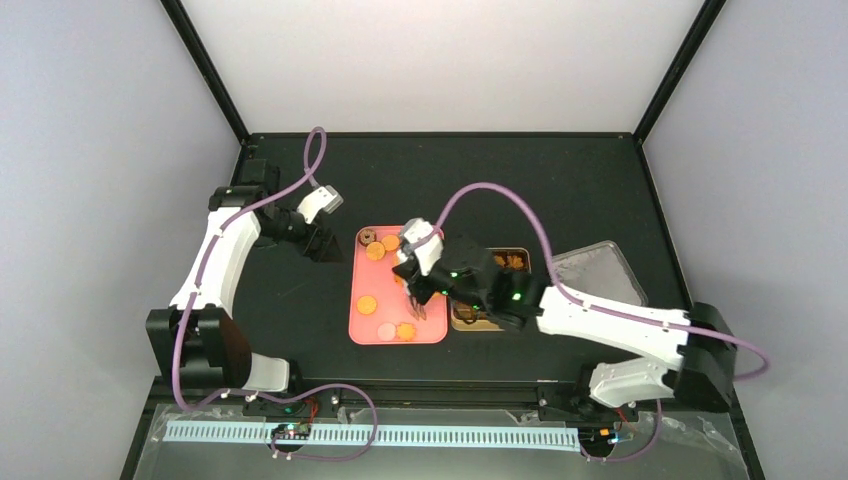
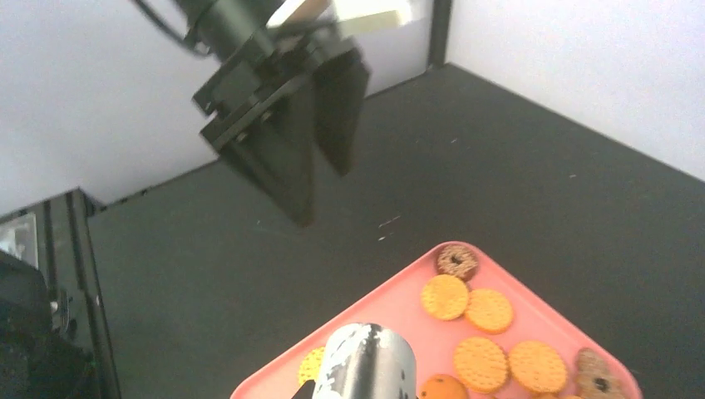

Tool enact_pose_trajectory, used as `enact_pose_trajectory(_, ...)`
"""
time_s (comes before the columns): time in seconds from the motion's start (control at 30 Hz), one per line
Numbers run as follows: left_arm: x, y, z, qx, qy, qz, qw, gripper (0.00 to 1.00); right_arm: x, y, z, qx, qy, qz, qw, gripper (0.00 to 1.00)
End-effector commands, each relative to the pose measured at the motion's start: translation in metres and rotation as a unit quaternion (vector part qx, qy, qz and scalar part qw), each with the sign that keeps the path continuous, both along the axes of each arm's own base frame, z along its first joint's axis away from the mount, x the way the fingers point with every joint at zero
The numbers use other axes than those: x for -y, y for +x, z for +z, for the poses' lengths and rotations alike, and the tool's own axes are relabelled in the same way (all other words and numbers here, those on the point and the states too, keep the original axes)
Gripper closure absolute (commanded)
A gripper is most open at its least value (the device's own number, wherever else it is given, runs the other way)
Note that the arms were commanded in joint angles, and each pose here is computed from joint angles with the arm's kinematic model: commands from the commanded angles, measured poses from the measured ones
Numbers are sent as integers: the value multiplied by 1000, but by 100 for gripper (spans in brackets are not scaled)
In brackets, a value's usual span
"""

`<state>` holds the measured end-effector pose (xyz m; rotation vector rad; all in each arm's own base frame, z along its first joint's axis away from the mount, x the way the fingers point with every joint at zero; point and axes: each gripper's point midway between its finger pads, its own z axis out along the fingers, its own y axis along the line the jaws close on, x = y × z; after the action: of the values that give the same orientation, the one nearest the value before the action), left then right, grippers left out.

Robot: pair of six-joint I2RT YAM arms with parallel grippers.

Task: Pack the cookies
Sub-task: Pick up the fake cookies from the plate.

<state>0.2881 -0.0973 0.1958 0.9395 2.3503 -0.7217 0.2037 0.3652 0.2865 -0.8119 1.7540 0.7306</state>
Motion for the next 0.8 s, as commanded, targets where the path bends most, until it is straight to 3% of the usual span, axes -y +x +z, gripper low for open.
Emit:
enact_pose_trajectory(0.0, -5, 1, 13, 12, 3, 10, 1000, 17, -38, -4, 23, 42, 32, 18, 998, 91)
enact_pose_trajectory(0.43, -7, -2, 12, 11, 8, 11, 1000, 17, -70, -12, -20, 48, 2, 33, 998, 72)
enact_pose_trajectory(0.77, -7, -1, 14, 10, 5, 11, 1000, 17, -65, -19, -48, 31, -25, 37, 999, 72)
